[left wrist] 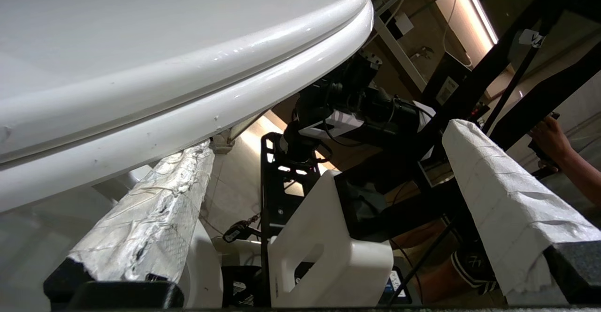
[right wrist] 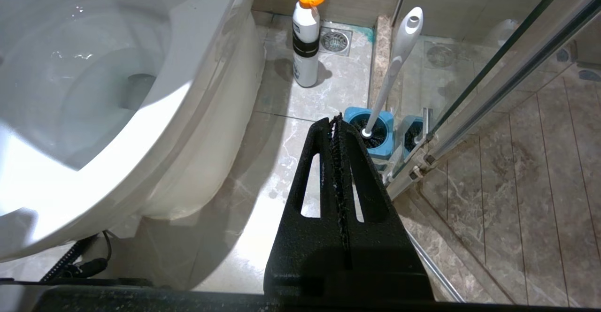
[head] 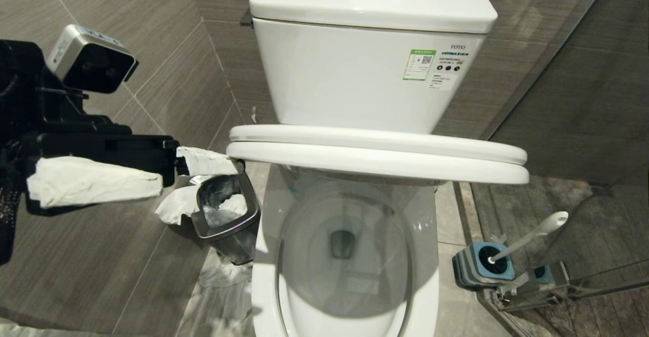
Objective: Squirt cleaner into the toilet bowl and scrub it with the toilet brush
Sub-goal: Use the left hand to lift the toilet lid slightly
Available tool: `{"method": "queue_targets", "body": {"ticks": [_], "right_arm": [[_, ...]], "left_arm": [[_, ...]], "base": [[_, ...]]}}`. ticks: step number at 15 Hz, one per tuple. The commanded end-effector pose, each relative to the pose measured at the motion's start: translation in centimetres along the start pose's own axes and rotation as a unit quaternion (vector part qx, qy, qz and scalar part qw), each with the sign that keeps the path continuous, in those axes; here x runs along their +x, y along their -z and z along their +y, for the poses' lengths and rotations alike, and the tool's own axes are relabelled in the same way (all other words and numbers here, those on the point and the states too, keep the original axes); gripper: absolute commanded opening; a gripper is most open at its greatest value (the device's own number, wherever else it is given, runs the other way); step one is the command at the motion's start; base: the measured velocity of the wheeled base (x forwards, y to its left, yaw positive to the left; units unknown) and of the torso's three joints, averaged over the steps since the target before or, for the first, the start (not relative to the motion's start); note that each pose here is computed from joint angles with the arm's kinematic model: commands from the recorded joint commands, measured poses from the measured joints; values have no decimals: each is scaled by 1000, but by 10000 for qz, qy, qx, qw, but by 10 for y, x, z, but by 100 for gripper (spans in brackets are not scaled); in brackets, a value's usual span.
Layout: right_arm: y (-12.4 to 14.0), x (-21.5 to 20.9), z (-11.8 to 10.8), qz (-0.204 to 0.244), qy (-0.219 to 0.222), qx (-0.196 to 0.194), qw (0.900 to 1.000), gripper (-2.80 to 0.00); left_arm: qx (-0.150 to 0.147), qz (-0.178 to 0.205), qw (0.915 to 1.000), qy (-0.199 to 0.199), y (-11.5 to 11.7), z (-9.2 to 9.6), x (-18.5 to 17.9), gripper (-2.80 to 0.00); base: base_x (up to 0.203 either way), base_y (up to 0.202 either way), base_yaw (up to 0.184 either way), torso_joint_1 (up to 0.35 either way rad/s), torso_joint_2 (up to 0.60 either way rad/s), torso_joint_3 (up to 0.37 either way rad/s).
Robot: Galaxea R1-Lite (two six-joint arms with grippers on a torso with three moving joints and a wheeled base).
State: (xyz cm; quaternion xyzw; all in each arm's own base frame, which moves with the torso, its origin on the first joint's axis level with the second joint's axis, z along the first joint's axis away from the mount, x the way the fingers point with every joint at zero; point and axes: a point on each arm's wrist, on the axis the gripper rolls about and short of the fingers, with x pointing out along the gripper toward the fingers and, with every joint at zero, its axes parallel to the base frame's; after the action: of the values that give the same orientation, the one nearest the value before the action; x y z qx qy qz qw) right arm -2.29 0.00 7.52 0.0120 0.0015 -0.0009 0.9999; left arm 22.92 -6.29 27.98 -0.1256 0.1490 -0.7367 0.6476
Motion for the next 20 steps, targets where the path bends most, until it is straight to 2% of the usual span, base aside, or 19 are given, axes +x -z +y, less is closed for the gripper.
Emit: {"method": "queue_targets", "body": {"ticks": [1, 7, 12, 14, 20], "right_arm": [[0, 0, 0, 0, -1, 3, 10000, -280], [0, 0, 0, 2, -1, 3, 10000, -280], [0, 0, 0, 0, -1, 3, 10000, -280], [0, 0, 0, 5, -1, 2, 10000, -280], [0, 0, 0, 8, -1, 2, 10000, -280]], "left_arm": [[-27, 1, 10000, 8, -4, 10, 0, 0], [191, -8, 9998, 10, -28, 20, 1, 0], [198, -9, 9998, 10, -34, 25, 1, 0], [285, -12, 9996, 17, -41, 24, 1, 0], [682, -15, 9977, 65, -80, 22, 4, 0]], "base": [[0, 0, 0, 0, 0, 0], [0, 0, 0, 0, 0, 0], [0, 0, 0, 0, 0, 0], [0, 0, 0, 0, 0, 0], [0, 0, 0, 0, 0, 0]]}}
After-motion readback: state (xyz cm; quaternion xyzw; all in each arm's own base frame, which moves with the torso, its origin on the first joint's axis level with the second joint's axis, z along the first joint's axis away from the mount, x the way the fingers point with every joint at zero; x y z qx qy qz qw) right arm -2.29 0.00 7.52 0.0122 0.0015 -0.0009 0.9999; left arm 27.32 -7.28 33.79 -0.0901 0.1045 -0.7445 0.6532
